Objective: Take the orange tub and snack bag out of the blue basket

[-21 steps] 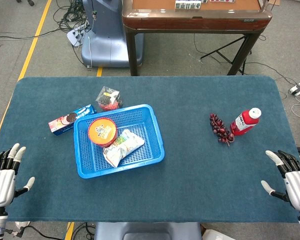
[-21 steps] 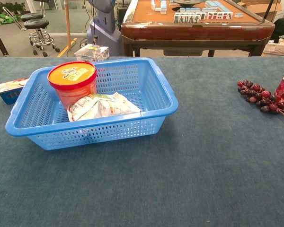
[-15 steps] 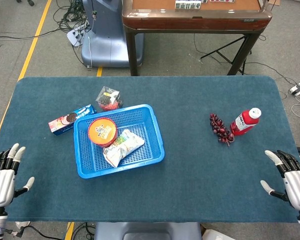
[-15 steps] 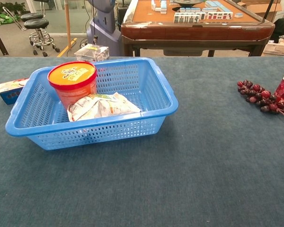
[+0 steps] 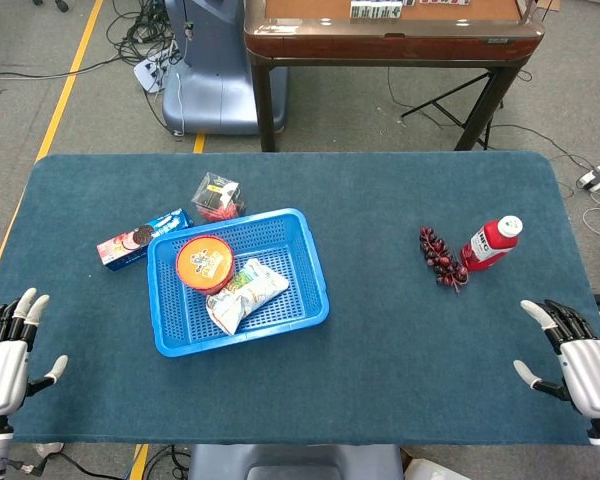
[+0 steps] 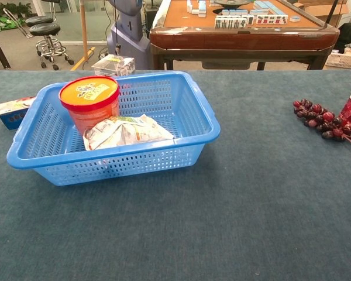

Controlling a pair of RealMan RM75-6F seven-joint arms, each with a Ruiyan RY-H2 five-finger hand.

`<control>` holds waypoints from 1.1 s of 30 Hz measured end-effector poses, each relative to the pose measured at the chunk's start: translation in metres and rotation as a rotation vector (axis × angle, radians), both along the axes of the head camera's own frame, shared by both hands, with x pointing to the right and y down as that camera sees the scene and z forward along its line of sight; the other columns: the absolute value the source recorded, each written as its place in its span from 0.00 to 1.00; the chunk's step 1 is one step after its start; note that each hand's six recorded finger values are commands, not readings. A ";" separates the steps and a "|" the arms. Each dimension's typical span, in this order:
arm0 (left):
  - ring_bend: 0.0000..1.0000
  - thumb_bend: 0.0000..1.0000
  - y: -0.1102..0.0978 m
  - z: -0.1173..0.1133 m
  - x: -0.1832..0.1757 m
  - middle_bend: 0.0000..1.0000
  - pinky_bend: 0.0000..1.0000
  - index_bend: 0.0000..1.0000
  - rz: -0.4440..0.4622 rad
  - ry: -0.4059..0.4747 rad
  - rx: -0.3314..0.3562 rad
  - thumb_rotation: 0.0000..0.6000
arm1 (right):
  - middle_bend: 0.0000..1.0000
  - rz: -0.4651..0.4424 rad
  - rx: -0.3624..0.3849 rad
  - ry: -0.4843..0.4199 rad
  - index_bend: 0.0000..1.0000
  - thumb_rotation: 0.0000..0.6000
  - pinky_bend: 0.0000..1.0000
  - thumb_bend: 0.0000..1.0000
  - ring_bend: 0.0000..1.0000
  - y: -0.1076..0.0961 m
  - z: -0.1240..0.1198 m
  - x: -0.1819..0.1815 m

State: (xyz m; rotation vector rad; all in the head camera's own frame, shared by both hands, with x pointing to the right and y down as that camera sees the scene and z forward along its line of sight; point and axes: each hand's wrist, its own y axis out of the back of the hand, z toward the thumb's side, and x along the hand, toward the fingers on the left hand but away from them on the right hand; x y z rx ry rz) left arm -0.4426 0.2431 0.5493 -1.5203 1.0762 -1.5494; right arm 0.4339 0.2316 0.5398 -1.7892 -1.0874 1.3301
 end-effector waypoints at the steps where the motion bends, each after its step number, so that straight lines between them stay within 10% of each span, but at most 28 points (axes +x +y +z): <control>1: 0.00 0.29 0.000 0.000 0.000 0.00 0.00 0.00 0.001 0.000 0.000 1.00 | 0.18 -0.005 -0.001 -0.005 0.13 1.00 0.12 0.21 0.10 -0.001 0.001 -0.002; 19: 0.00 0.29 0.001 0.001 -0.004 0.00 0.00 0.00 -0.009 0.002 -0.003 1.00 | 0.18 -0.211 -0.064 -0.234 0.13 1.00 0.13 0.21 0.10 -0.060 0.022 -0.098; 33: 0.00 0.29 0.006 -0.002 -0.007 0.00 0.00 0.00 -0.016 0.007 -0.002 1.00 | 0.16 -0.312 -0.259 -0.419 0.12 1.00 0.14 0.19 0.10 -0.123 0.035 -0.205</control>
